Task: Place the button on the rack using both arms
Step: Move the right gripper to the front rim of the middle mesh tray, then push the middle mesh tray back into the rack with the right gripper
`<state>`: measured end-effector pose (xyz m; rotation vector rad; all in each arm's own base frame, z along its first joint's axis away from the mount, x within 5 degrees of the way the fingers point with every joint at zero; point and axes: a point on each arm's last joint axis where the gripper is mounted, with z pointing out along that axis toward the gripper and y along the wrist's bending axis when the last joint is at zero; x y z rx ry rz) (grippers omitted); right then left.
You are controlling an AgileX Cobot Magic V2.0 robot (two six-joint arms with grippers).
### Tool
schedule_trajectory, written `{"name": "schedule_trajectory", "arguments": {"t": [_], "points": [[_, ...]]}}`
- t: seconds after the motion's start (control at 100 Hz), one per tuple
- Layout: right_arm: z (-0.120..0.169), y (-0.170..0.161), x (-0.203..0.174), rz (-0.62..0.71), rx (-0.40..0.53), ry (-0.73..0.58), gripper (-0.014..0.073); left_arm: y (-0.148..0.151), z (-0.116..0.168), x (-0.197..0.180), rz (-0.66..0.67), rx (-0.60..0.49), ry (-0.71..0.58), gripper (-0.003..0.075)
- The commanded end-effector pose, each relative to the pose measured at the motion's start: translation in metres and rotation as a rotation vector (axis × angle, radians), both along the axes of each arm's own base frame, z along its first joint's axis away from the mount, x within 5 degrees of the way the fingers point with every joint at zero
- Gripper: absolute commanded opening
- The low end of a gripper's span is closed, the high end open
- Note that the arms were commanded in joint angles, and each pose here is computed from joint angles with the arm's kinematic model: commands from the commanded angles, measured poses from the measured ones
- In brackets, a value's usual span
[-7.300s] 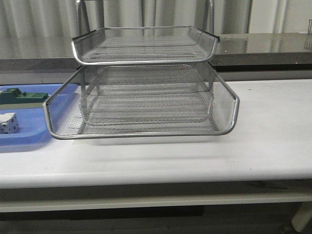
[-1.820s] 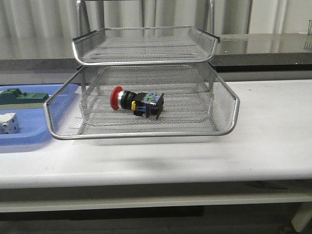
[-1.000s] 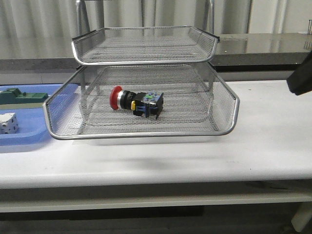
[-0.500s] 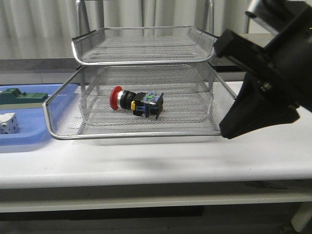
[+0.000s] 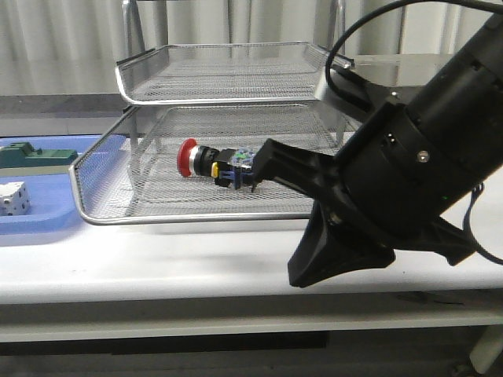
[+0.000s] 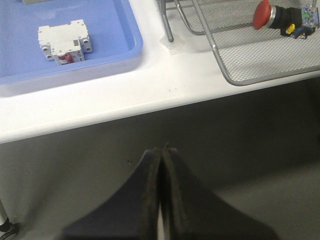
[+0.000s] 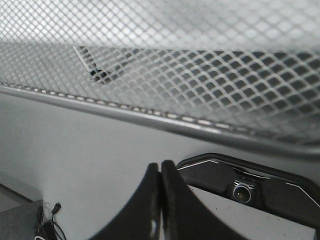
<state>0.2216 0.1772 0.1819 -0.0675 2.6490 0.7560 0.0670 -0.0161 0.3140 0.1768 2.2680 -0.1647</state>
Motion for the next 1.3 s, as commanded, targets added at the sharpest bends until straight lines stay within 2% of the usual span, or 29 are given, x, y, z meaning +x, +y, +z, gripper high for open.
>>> {"name": "schedule_trajectory", "arguments": {"t": [0.0, 0.32, 0.55, 0.72, 0.98, 1.29], "points": [[0.018, 0.005, 0.007, -0.042, 0.046, -0.087, -0.0059, -0.001, 0.011, 0.003, 0.011, -0.039, -0.076, -0.0021], [0.021, 0.002, 0.013, -0.095, 0.040, -0.156, -0.0059, -0.001, 0.011, 0.003, 0.011, -0.039, -0.076, -0.0021], [0.007, 0.004, 0.017, -0.100, 0.013, -0.127, -0.0059, -0.001, 0.011, 0.003, 0.011, -0.039, -0.076, -0.0021], [0.011, 0.004, 0.021, -0.118, 0.016, -0.157, -0.0059, -0.001, 0.011, 0.003, 0.011, -0.039, -0.076, -0.0021], [0.027, 0.015, 0.038, -0.123, 0.046, -0.227, -0.0059, -0.001, 0.011, 0.003, 0.011, -0.039, -0.076, -0.0021], [0.021, 0.032, 0.062, -0.101, 0.033, -0.235, -0.0059, -0.001, 0.011, 0.003, 0.011, -0.039, -0.076, -0.0021]]}}
